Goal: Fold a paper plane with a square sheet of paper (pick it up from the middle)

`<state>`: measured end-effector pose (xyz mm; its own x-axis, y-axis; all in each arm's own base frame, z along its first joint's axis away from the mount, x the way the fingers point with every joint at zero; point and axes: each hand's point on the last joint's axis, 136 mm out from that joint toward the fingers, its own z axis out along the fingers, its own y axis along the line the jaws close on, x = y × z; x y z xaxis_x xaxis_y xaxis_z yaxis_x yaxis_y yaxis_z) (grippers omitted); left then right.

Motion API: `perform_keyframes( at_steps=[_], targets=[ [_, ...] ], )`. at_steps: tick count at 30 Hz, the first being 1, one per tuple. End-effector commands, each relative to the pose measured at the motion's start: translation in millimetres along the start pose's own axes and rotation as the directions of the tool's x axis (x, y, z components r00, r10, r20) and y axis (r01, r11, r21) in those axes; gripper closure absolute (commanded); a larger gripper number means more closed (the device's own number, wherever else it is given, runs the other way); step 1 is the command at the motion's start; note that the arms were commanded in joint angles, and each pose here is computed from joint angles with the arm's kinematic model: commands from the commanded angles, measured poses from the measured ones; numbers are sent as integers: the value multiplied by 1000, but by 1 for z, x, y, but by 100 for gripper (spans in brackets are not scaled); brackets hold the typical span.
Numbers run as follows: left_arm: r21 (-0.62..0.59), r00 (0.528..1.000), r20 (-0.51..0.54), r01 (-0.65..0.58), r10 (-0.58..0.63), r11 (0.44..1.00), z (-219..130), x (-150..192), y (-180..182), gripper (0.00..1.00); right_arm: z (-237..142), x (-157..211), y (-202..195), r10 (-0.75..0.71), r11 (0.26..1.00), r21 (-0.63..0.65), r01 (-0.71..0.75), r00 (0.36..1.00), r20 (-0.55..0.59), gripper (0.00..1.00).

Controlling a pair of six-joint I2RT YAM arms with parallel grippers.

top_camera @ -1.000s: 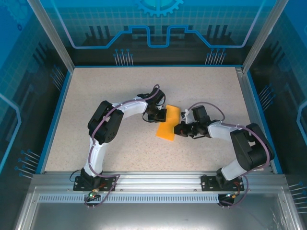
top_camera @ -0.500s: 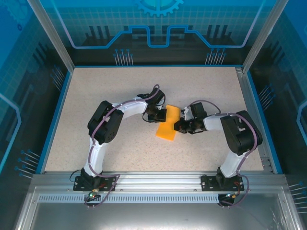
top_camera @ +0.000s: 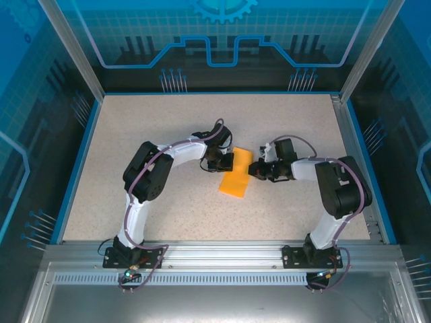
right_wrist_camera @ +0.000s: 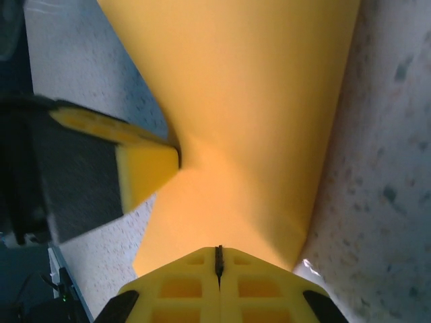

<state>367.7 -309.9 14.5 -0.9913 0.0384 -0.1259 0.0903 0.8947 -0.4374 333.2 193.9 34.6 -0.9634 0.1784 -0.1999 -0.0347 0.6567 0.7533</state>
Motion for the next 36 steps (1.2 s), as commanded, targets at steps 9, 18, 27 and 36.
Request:
perform_keyframes(
  at_steps=[9,18,27,36],
  targets=[
    [-95,993,-115,-3,-8,995,23,35,30,100,15,5,-41,42,992,118,-34,997,-63,96],
    [-100,994,-113,-5,-7,995,22,34,31,100,-4,-27,1,-7,1000,19,7,1000,-17,95],
    [-95,994,-113,-7,-4,995,21,34,29,100,3,-36,-13,25,1000,20,-24,999,-28,95],
    [-95,994,-110,-9,-2,995,21,34,29,100,15,-27,-48,93,989,124,-86,995,-49,96]
  ],
)
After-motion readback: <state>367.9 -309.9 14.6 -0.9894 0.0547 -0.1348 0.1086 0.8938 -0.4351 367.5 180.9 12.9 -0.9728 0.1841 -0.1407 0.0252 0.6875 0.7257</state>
